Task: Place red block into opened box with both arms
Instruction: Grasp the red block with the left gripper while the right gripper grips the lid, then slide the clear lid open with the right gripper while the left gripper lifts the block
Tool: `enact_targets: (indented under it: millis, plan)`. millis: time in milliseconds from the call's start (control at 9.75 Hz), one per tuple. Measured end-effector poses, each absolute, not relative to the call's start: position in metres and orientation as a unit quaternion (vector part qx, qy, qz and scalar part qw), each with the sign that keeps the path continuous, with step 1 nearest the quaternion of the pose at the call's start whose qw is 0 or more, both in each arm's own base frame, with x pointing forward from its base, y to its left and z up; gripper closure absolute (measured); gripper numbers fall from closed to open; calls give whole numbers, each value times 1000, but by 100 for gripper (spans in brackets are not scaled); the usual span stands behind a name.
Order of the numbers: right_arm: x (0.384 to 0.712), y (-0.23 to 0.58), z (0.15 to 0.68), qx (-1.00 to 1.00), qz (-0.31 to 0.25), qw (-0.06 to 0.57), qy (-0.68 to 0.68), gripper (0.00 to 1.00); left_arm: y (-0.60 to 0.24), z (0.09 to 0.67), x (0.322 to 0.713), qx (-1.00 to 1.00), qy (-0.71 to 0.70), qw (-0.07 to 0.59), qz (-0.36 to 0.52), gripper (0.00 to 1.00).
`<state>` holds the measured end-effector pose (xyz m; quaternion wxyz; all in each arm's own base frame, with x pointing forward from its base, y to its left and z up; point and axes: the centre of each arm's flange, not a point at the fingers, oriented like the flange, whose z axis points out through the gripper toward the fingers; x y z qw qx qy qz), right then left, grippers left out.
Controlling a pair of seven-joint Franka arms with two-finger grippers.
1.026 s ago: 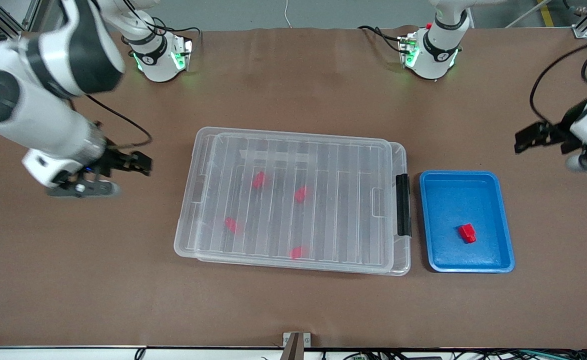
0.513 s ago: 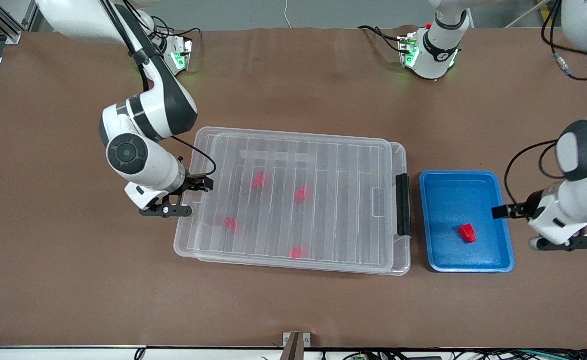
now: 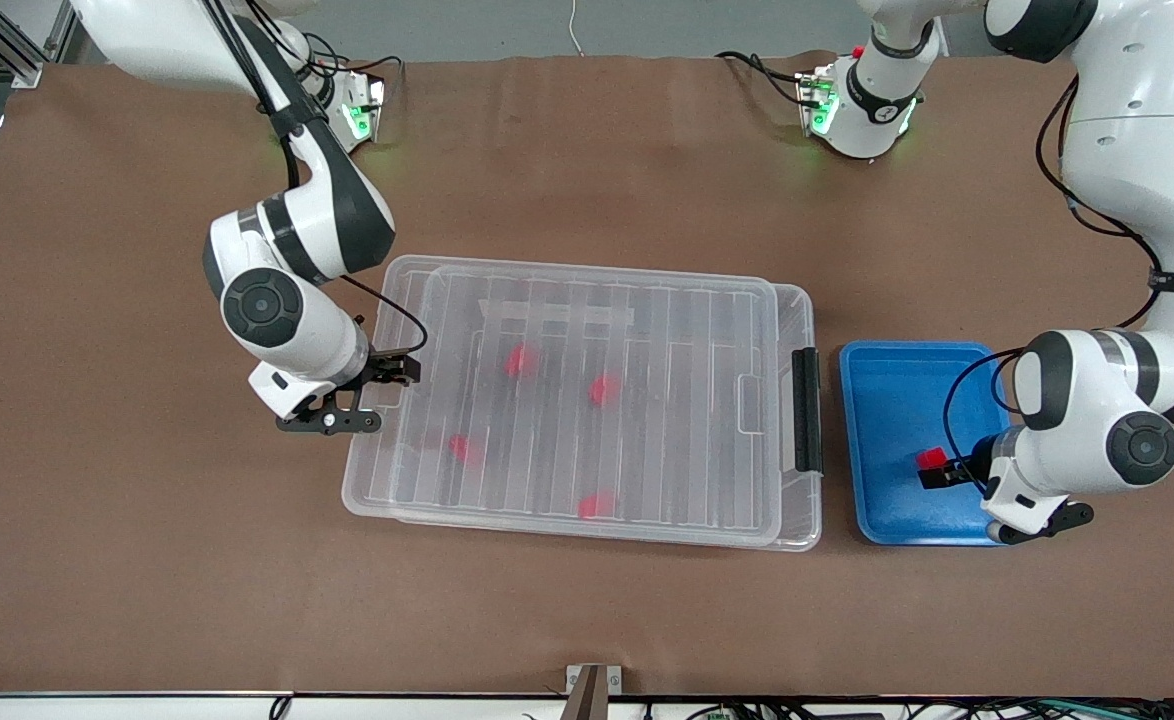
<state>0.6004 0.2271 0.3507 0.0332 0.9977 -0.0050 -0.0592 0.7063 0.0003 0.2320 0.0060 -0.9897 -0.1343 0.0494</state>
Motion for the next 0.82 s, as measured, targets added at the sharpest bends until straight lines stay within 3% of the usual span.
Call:
enact_targets:
  millis: [205, 308, 615, 821]
  plan:
    - [604, 217, 351, 998, -59, 34, -13, 0, 2, 200, 697, -989, -139, 1, 43, 3]
    - [607, 206, 349, 997, -60, 36, -20, 0, 5, 190, 692, -989, -141, 1, 45, 14]
    - [612, 186, 347, 997, -62, 38, -23, 0, 10, 186, 690, -988, -145, 0, 44, 59]
    - [615, 170, 347, 997, -69, 38, -11, 0, 6, 199, 696, -989, -142, -2, 32, 65]
